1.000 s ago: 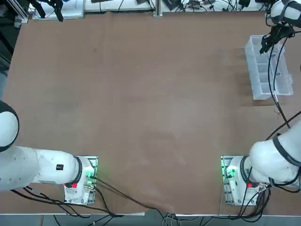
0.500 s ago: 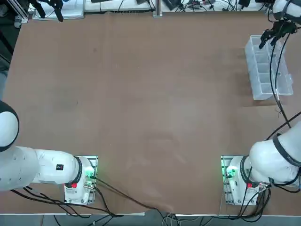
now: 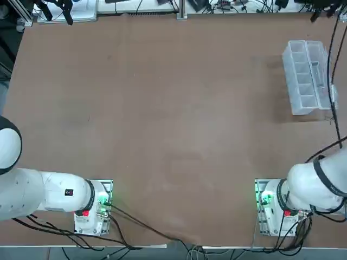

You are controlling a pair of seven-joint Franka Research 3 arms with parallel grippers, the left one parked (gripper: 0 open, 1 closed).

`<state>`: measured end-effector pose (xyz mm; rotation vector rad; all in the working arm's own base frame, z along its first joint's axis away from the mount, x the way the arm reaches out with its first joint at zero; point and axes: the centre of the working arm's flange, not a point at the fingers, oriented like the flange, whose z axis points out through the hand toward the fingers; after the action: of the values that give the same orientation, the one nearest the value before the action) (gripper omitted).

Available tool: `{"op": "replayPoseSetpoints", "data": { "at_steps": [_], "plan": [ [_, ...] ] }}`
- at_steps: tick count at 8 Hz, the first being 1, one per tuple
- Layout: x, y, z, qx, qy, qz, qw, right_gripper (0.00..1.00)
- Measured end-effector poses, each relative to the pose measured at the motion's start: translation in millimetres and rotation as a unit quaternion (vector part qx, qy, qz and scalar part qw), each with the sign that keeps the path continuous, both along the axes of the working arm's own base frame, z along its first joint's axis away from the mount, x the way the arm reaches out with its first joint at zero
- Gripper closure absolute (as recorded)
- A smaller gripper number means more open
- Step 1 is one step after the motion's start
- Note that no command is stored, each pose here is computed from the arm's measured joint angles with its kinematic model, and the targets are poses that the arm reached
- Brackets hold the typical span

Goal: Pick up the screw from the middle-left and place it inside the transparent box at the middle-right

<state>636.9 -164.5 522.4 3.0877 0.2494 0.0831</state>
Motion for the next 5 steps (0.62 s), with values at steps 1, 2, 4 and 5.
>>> {"op": "replayPoseSetpoints", "data": {
  "at_steps": [1, 2, 4, 5],
  "plan": [
    [-8, 21, 28, 0.001, -0.005, -0.016, 1.000, 0.00],
    [-17, 43, 49, 0.004, -0.004, -0.035, 0.999, 0.00],
    [-39, 77, 82, 0.008, 0.011, -0.058, 0.998, 0.00],
    [-50, 89, 95, 0.009, 0.018, -0.064, 0.998, 0.00]
  ]
}}
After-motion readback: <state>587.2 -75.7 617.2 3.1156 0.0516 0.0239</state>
